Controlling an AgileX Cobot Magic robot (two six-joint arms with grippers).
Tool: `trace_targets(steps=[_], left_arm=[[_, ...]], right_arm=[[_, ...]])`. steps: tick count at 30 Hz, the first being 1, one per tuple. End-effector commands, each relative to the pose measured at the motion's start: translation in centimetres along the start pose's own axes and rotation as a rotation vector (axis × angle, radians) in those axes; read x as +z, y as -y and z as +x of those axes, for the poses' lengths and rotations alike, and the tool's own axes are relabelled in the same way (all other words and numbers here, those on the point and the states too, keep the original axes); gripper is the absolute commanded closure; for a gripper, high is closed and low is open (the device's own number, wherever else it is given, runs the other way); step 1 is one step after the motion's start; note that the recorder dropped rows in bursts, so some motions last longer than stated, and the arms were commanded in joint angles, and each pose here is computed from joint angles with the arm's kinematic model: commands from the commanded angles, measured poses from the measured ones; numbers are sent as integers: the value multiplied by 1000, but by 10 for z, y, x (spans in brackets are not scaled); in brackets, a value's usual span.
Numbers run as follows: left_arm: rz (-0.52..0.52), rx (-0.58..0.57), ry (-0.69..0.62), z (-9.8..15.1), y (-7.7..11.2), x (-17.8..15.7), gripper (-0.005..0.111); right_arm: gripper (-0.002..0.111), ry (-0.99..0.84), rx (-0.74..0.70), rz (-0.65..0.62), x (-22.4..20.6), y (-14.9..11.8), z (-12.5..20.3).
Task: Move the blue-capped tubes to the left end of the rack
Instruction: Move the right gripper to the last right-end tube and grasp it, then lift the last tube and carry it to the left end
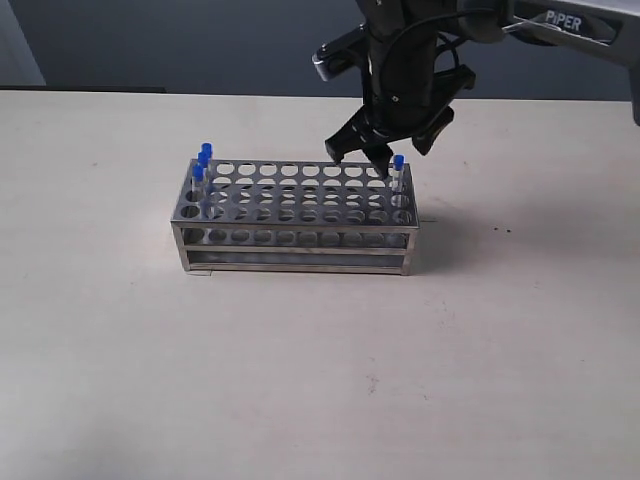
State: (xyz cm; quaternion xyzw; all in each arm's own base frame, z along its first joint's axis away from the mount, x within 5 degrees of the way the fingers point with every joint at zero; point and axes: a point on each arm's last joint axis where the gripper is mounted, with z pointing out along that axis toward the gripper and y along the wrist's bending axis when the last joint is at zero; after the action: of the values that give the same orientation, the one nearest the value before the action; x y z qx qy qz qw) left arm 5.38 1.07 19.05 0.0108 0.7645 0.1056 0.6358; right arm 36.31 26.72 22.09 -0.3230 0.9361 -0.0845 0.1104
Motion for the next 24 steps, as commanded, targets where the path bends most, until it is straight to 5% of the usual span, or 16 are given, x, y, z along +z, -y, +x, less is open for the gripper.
trace_targets(steps=[1,7,15,24], left_arm=[[4,-3,6,0,0,1,106],[4,-3,6,0,0,1,106],[4,-3,6,0,0,1,106],[4,-3,6,0,0,1,106]], right_arm=[[64,0,25,-13,-2,7,2],[109,-5,12,-90,-2,0,2],[108,8,3,-90,-8,1,3],[108,159,17,-91,-76,10,13]])
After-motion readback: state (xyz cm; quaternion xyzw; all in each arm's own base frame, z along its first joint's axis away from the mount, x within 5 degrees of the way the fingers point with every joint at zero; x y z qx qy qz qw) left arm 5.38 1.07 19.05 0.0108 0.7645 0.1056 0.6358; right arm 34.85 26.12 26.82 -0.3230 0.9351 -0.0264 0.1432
